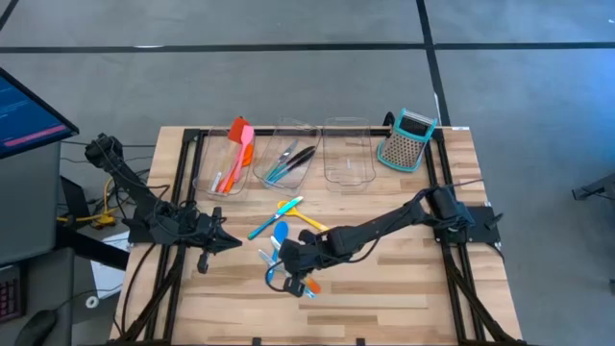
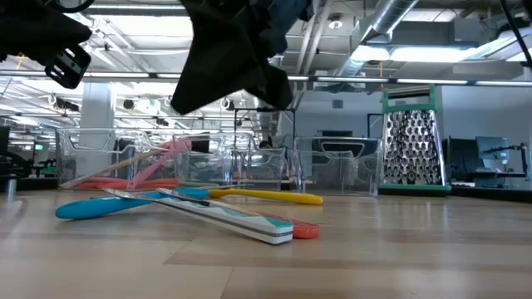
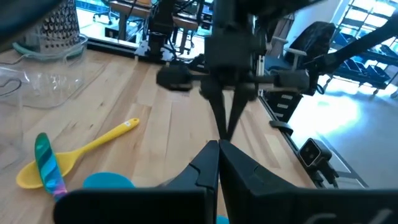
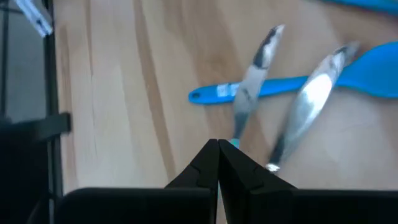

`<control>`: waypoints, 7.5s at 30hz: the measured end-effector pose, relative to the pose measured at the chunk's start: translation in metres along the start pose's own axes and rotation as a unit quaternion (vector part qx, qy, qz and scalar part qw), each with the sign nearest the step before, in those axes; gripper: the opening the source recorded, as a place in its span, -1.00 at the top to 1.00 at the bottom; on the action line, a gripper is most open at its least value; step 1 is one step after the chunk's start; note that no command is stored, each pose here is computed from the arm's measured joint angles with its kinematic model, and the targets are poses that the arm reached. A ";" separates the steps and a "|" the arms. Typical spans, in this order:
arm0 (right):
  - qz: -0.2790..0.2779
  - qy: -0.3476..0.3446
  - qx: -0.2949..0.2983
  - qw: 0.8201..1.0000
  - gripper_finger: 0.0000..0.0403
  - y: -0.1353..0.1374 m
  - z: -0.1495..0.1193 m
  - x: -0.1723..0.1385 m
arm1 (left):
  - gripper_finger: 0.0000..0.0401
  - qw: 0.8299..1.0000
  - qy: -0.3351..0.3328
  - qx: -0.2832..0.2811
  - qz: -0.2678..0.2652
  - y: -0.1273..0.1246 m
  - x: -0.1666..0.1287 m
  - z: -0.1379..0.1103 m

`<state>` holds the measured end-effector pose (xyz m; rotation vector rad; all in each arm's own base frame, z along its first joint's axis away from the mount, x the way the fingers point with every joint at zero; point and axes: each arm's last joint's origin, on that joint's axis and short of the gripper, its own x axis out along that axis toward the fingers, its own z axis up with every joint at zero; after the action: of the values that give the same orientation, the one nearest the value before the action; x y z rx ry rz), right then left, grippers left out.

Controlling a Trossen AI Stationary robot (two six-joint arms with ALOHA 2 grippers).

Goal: Pick & Place Kitchen Items
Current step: Put the orange knife into the middle transparent bin

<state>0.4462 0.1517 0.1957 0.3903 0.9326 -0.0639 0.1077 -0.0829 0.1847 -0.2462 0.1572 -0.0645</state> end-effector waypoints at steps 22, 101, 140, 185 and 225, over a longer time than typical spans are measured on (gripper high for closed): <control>-0.076 0.016 0.035 0.996 1.00 -0.010 -0.004 0.011 | 0.99 1.000 -0.001 -0.005 -0.017 -0.001 0.000 0.001; -0.089 0.074 0.071 0.991 0.63 -0.063 -0.003 0.061 | 0.99 1.000 0.000 -0.007 -0.023 -0.002 0.000 0.001; -0.082 0.083 0.044 0.992 0.85 -0.052 0.007 0.053 | 0.99 1.000 0.000 -0.007 -0.023 -0.002 0.000 0.001; -0.101 -0.037 -0.058 0.992 1.00 -0.031 0.061 -0.051 | 0.99 1.000 0.000 -0.007 -0.024 -0.002 0.000 0.001; -0.016 -0.479 -0.097 0.872 1.00 -0.126 -0.022 -0.117 | 0.99 0.983 -0.086 -0.017 0.159 0.021 0.018 0.016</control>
<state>0.3317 0.0291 0.2389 0.1135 -0.0475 -0.1747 0.1287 -0.0601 0.1921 -0.2566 0.0235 0.2759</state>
